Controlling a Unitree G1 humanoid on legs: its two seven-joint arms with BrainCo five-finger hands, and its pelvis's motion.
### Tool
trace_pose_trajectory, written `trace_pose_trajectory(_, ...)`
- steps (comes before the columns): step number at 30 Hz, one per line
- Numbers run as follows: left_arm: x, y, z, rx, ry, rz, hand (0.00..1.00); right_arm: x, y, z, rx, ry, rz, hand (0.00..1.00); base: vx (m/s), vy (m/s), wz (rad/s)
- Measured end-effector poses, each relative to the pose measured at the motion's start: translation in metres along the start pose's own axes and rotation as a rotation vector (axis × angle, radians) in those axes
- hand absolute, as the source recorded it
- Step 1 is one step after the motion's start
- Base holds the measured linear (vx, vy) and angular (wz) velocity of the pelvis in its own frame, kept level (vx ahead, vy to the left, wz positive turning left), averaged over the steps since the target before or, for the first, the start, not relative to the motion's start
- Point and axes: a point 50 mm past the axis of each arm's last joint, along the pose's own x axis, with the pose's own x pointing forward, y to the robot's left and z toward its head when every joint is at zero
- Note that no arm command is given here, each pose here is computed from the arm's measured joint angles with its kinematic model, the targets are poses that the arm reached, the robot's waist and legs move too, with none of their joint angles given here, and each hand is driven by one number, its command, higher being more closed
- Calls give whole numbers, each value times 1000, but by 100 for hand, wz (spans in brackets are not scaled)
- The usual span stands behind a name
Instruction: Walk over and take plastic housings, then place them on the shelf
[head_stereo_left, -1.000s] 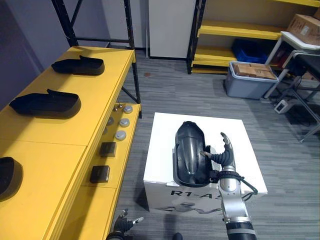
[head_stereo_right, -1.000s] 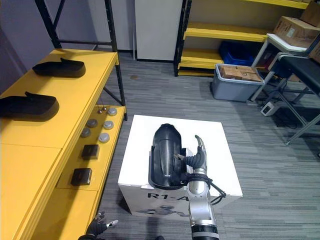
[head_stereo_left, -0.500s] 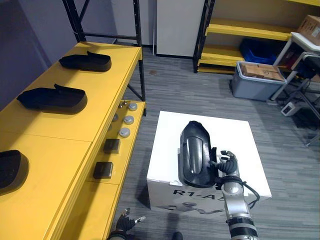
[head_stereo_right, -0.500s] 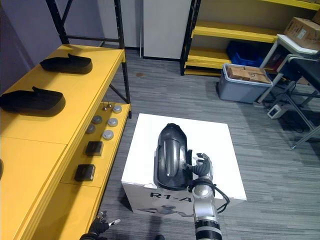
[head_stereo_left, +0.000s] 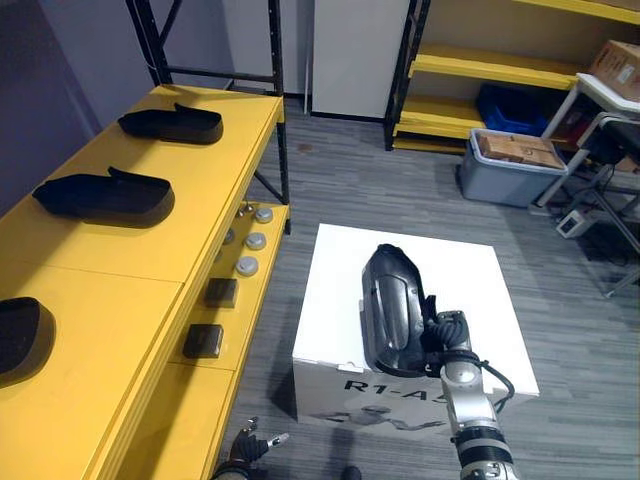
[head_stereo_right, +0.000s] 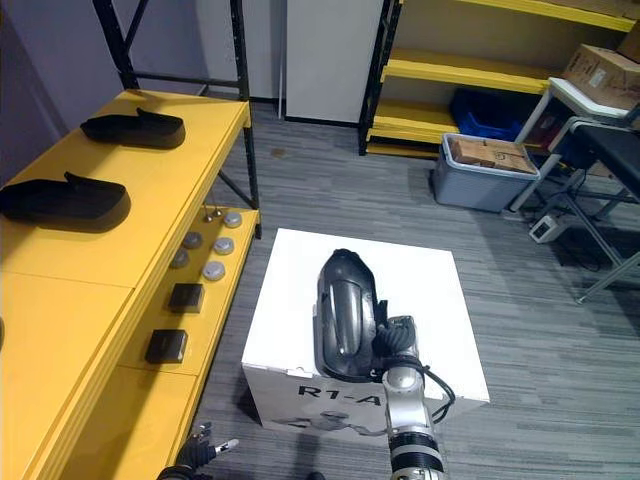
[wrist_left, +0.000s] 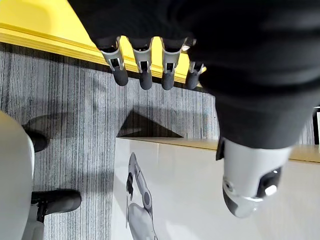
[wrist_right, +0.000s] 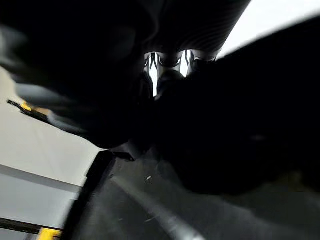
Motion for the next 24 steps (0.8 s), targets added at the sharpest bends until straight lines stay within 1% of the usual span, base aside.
trace_pose_trajectory(3, 0, 1, 1, -25, -2, 14, 0, -3, 3, 12, -14, -58, -11, 100, 5, 8, -3)
trace_pose_trajectory(7, -4, 3, 5, -46, -38, 26, 0, -8, -1, 16, -33, -90, -40, 100, 0, 0, 0)
trace_pose_trajectory(11, -9, 7, 22, -94, -137, 67, 0, -17, -12, 32, -33, -186, -98, 100, 17, 18, -4)
trace_pose_trajectory(13, -13, 10, 36, -126, -210, 93, 0, -20, -17, 43, -20, -245, -125, 100, 21, 14, -5)
trace_pose_trajectory(15, -23, 18, 61, -195, -336, 146, 0, -23, -24, 56, -13, -315, -165, 100, 0, 0, 0)
trace_pose_trajectory(16, -26, 21, 67, -209, -369, 160, 0, -24, -25, 58, -10, -329, -173, 100, 0, 0, 0)
trace_pose_trajectory(18, -39, 29, 94, -260, -511, 196, 0, -27, -30, 69, -3, -383, -197, 100, 1, 13, 5)
trace_pose_trajectory(22, -65, 37, 134, -357, -727, 219, 0, -33, -31, 79, -19, -449, -214, 100, -3, 12, 7)
trace_pose_trajectory(24, -77, 38, 149, -382, -818, 210, 0, -38, -28, 83, -22, -477, -198, 100, 1, 5, 2)
